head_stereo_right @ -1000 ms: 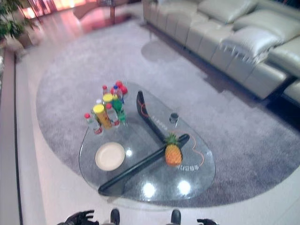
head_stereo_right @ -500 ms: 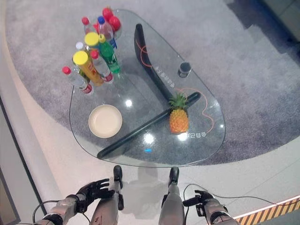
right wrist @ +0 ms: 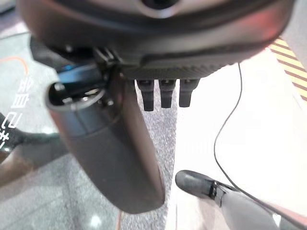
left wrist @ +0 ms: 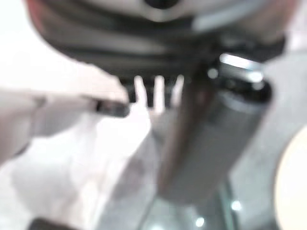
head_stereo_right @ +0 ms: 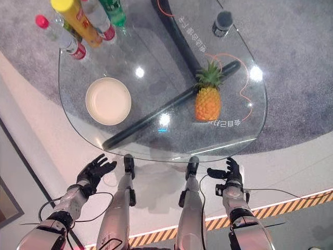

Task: Pick up the fruit to the plate

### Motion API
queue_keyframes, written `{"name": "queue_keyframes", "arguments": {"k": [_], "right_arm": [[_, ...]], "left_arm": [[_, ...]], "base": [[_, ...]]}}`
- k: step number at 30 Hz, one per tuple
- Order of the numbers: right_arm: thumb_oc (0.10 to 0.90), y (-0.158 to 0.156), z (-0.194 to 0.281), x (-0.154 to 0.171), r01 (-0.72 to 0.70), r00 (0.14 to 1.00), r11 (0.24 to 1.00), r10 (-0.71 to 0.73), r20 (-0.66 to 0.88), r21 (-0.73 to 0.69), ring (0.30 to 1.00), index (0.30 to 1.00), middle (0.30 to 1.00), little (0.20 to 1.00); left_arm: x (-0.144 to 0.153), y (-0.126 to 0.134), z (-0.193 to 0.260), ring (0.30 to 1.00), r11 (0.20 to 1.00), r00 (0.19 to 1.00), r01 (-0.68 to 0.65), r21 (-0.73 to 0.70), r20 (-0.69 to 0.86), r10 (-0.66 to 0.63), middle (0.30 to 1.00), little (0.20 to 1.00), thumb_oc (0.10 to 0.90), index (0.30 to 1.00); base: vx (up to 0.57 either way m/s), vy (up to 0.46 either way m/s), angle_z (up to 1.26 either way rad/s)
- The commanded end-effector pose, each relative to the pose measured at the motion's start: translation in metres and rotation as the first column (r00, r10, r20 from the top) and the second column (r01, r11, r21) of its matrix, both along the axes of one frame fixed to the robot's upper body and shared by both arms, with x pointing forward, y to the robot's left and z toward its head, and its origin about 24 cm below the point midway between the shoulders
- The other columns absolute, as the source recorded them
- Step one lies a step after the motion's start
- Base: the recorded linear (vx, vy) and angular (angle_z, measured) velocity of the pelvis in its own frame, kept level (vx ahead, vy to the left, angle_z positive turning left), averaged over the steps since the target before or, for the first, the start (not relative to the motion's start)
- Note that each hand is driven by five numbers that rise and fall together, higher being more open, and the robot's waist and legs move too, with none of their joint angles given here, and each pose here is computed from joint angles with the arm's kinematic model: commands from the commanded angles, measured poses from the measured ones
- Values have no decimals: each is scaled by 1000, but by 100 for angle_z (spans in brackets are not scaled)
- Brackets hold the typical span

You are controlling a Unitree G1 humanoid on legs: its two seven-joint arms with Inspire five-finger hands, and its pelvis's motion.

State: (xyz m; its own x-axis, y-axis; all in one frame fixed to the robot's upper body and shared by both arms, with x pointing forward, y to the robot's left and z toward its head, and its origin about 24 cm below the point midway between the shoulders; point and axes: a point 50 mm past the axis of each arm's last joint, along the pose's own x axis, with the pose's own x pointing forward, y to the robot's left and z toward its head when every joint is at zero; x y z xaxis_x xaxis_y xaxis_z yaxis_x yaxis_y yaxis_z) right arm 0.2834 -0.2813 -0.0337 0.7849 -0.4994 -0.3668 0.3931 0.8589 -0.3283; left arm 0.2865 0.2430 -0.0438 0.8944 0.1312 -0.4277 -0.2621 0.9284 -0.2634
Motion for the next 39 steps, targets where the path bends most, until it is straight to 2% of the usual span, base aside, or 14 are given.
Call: {"name": "queue_keyframes", "arguments": {"k": [1, 10, 24, 31, 36, 39], "right_arm": [[800, -21, 18, 1, 97, 991, 995, -94, 98, -24, 900, 900, 900, 900], [800, -23, 37, 16, 96, 978, 995, -92, 189, -15, 900, 900, 900, 900], [800, -20, 60, 35, 74, 963, 997, -66, 261, -21, 900, 900, 900, 900], [800, -45, 63, 23, 246, 932, 969, -237, 272, 2, 900, 900, 900, 900], [800, -75, 82, 12, 431, 837, 902, -409, 363, 24, 900, 900, 900, 900], [800, -83, 93, 11, 498, 786, 867, -468, 404, 36, 900, 900, 900, 900]], "left_arm": [[2, 29, 16, 900, 990, 990, -129, 59, 69, 125, 900, 900, 800, 900], [12, 32, 29, 900, 979, 976, -192, 73, 116, 183, 900, 900, 800, 900], [19, 28, 34, 900, 981, 978, -177, 83, 123, 167, 900, 900, 800, 900], [14, 34, 31, 900, 980, 979, -178, 93, 114, 167, 900, 900, 800, 900], [10, 37, 29, 900, 979, 980, -178, 103, 106, 167, 900, 900, 800, 900], [9, 39, 29, 900, 978, 980, -179, 109, 103, 168, 900, 900, 800, 900]], "base": [[-78, -4, 3], [-53, -13, -1], [-3, -2, 0], [13, -7, 0], [10, -23, 0], [7, -23, 0]]}}
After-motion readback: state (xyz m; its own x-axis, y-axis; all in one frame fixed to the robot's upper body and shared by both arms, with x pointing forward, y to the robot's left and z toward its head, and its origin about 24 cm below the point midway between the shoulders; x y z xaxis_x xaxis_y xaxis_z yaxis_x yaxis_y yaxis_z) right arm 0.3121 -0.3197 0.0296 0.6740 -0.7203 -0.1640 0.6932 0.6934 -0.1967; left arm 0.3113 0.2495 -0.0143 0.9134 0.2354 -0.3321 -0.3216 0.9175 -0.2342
